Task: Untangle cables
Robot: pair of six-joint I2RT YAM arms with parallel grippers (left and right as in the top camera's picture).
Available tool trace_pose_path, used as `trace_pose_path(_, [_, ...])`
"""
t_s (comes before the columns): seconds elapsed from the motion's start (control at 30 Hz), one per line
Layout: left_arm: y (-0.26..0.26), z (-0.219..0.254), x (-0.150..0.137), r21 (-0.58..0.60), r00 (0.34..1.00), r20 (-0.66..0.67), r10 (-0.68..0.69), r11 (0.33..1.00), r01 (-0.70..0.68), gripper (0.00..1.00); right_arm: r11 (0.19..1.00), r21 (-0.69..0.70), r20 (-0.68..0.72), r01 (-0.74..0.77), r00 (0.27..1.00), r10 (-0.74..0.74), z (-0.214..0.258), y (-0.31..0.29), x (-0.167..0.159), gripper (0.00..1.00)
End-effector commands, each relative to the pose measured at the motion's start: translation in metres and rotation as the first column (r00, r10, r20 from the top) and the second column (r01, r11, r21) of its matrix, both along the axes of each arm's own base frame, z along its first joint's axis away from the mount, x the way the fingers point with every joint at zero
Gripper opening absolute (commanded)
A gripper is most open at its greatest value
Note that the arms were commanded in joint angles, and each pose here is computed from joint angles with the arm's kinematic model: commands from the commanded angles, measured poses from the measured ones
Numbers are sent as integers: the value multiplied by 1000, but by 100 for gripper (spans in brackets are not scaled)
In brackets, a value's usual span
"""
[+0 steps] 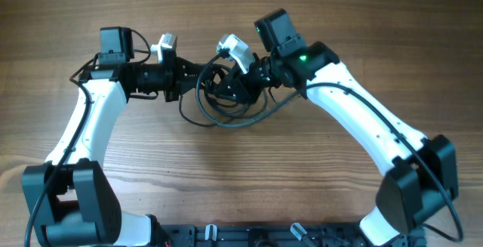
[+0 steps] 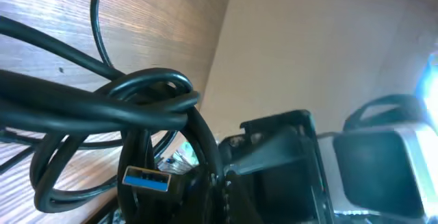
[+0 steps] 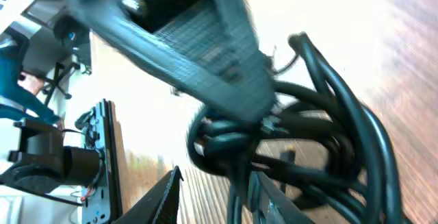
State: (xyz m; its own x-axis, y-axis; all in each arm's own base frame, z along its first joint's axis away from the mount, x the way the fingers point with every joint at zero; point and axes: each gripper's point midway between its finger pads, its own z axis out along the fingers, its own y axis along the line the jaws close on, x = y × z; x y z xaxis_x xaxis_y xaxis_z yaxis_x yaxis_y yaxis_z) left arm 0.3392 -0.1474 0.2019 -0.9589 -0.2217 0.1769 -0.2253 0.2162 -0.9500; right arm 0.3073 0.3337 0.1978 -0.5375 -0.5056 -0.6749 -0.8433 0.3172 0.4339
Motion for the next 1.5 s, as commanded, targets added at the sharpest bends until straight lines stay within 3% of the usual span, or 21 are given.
trace_pose_path(0.0, [-6, 27, -8, -92, 998, 31, -45, 995, 48, 4, 999, 2, 70, -40, 997, 40, 6, 5, -4, 35])
trace_pose_path(0.1, [-6, 31, -9, -115, 998, 31, -56, 992, 59, 4, 998, -22, 100, -53, 994, 54, 3, 9, -6, 34])
trace_pose_path(0.23, [-8, 38, -13, -159, 996, 36, -77, 984, 82, 4, 991, -131, 171, 40, 985, -17, -10, -1, 11, 33])
trace_pose_path(0.47, [-8, 41, -15, -172, 996, 39, -85, 981, 90, 4, 988, -155, 205, 20, 979, 13, -17, -3, 14, 33])
trace_pose_path(0.67, [-8, 41, -15, -173, 996, 38, -85, 981, 90, 4, 987, -160, 189, 25, 982, 5, -19, -3, 13, 4])
trace_pose_path(0.83, [-8, 39, -13, -159, 996, 39, -78, 984, 83, 4, 984, -132, 114, 120, 988, -105, -11, -7, 17, 4])
trace_pose_path(1.0, [-2, 15, -1, -20, 1000, 28, -8, 1000, 9, 4, 954, -87, 7, 288, 957, -288, 19, -32, 25, 4])
trace_pose_path(1.1, [9, 1, 9, 68, 998, 24, 53, 996, -55, 4, 956, -92, -91, 280, 953, -288, 26, -51, 10, 4])
trace_pose_path(1.23, [29, -15, 20, 165, 991, 25, 134, 977, -136, 4, 982, -120, -187, 149, 968, -170, 18, -65, -24, 4])
trace_pose_path(1.33, [43, -30, 26, 258, 981, 17, 191, 948, -189, 4, 999, -40, -207, 11, 978, -19, 28, -60, -49, 4])
trace_pose_path(1.47, [72, -69, 20, 493, 957, -36, 288, 838, -234, 4, 1000, 11, -185, -9, 983, 10, 45, -58, -51, 4])
